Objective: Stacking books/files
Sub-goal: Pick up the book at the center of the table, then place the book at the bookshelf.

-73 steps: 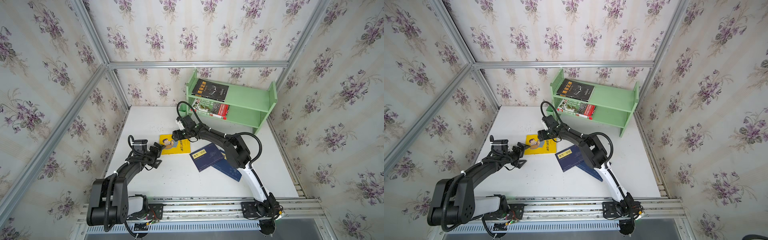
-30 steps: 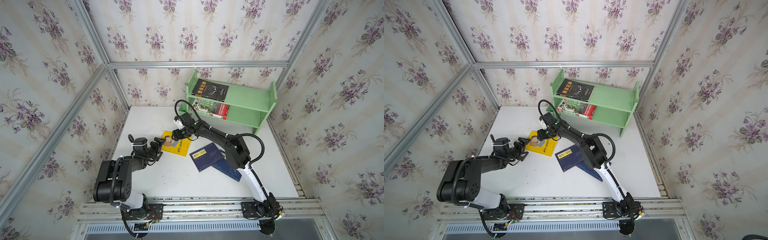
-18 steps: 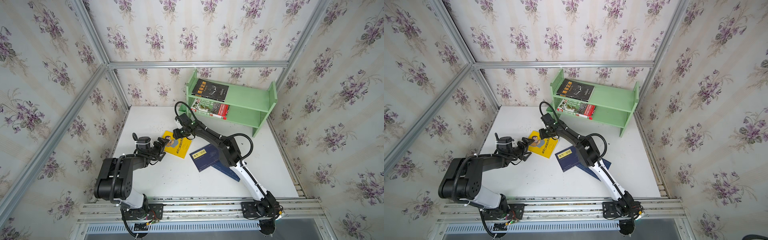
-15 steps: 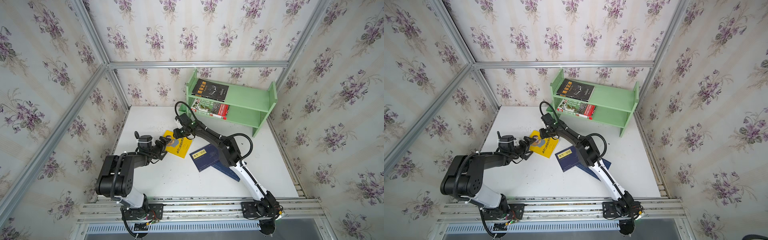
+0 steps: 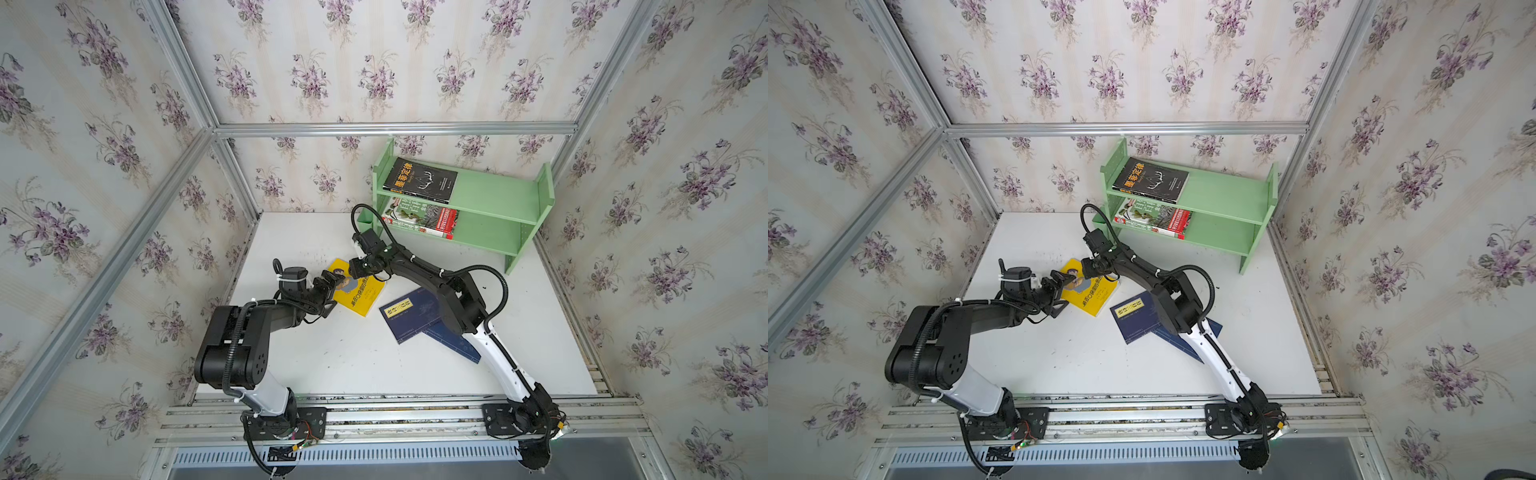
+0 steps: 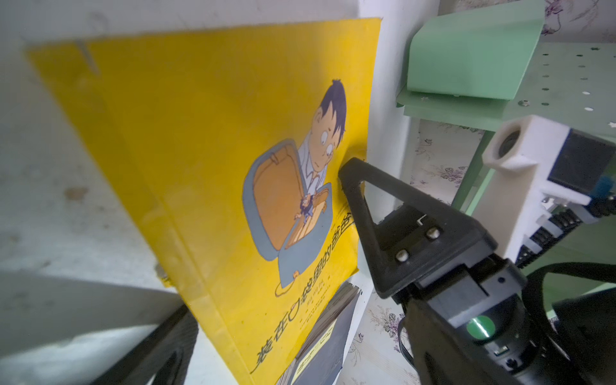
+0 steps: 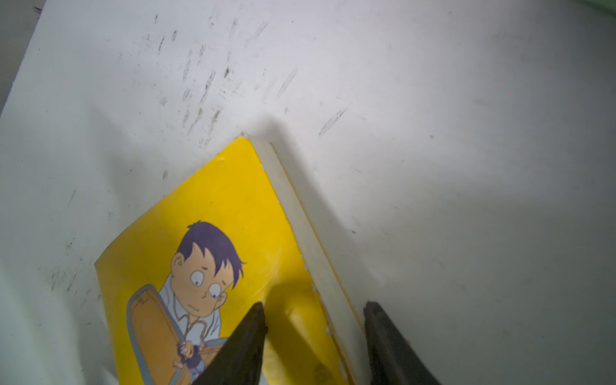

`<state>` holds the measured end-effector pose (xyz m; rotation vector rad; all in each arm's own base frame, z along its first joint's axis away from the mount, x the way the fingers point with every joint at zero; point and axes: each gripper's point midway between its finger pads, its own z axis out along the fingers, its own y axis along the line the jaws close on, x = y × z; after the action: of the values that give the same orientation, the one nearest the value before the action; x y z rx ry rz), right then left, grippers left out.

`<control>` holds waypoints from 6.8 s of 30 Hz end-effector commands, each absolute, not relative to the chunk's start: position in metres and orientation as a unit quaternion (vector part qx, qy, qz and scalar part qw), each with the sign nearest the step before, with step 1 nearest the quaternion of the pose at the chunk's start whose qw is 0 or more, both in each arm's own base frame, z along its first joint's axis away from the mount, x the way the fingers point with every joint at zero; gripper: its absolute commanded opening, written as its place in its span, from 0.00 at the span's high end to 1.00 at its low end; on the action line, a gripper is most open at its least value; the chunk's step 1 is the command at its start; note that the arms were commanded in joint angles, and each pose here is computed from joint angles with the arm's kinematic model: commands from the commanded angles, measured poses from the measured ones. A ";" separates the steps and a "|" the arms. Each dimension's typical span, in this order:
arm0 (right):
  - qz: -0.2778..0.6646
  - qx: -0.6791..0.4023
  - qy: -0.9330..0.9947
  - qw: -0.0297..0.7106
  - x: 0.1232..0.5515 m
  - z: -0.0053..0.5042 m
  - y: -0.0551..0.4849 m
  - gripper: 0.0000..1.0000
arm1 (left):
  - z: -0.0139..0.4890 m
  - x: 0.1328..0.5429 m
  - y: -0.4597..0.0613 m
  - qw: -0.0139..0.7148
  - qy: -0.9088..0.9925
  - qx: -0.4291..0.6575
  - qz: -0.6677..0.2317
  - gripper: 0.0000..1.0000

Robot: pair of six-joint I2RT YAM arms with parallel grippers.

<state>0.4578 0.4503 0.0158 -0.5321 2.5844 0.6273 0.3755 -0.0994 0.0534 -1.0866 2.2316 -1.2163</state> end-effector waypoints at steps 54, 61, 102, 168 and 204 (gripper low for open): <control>0.347 -0.184 0.867 0.309 0.426 0.222 0.422 0.31 | 0.182 0.356 -0.092 0.284 0.790 -0.327 -0.434 0.89; 0.379 -0.115 0.829 0.394 0.427 0.313 0.353 0.22 | 0.299 0.359 -0.081 0.425 0.741 -0.271 -0.444 0.89; 0.645 0.087 0.609 0.453 0.391 0.433 0.238 0.19 | 0.500 0.450 -0.285 0.543 0.561 -0.104 -0.616 0.87; 0.558 0.112 0.704 0.424 0.504 0.400 0.164 1.00 | 0.345 0.480 -0.184 0.467 0.712 -0.186 -0.491 0.01; 0.576 0.108 0.720 0.371 0.517 0.365 0.185 1.00 | 0.332 0.548 -0.218 0.413 0.726 -0.183 -0.519 0.01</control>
<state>0.5187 0.1807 0.3437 0.3694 1.9203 1.4522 0.5471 -0.2141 0.3244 -0.4764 1.8371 -1.2831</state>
